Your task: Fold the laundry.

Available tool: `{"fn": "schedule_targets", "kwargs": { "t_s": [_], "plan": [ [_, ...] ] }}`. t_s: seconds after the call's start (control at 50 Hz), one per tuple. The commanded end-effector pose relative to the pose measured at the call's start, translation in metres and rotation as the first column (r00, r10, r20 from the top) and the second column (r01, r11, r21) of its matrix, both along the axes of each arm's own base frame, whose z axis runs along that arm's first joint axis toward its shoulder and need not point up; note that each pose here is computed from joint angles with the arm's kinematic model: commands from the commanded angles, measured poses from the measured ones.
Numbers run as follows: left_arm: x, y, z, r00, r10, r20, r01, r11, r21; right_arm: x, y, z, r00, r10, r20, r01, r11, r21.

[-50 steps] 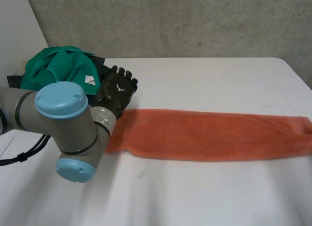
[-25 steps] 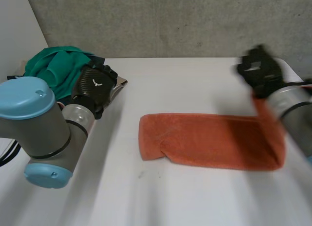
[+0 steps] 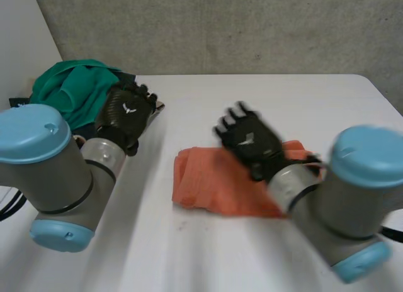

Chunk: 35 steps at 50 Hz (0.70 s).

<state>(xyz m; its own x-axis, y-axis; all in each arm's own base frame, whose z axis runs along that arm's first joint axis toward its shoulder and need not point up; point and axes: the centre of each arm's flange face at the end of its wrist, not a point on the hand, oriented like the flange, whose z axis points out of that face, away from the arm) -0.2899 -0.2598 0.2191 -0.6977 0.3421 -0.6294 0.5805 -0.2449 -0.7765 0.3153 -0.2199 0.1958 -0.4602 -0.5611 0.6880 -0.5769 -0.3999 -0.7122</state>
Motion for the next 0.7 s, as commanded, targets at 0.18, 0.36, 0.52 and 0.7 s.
{"fn": "schedule_targets", "kwargs": {
  "t_s": [0.18, 0.36, 0.52, 0.7],
  "plan": [
    [-0.033, 0.016, 0.005, 0.995, -0.094, -0.018, 0.094, 0.995, -0.034, -0.127, -0.036, -0.065, 0.928, -0.322, -0.187, 0.369, 0.862, 0.348],
    [-0.029, 0.018, 0.002, 0.996, -0.087, -0.01, 0.086, 0.996, -0.019, -0.127, -0.067, -0.042, 0.885, -0.433, -0.169, 0.458, 0.875, 0.159],
    [-0.018, 0.018, 0.009, 0.998, -0.058, -0.016, 0.057, 0.998, -0.03, -0.031, -0.025, 0.021, 0.987, -0.157, -0.017, 0.156, 0.986, -0.053],
    [-0.003, 0.015, 0.005, 1.0, -0.017, -0.021, 0.017, 1.0, -0.006, 0.061, 0.072, -0.042, 0.925, 0.354, -0.136, -0.367, 0.927, -0.08]
  ]
}}
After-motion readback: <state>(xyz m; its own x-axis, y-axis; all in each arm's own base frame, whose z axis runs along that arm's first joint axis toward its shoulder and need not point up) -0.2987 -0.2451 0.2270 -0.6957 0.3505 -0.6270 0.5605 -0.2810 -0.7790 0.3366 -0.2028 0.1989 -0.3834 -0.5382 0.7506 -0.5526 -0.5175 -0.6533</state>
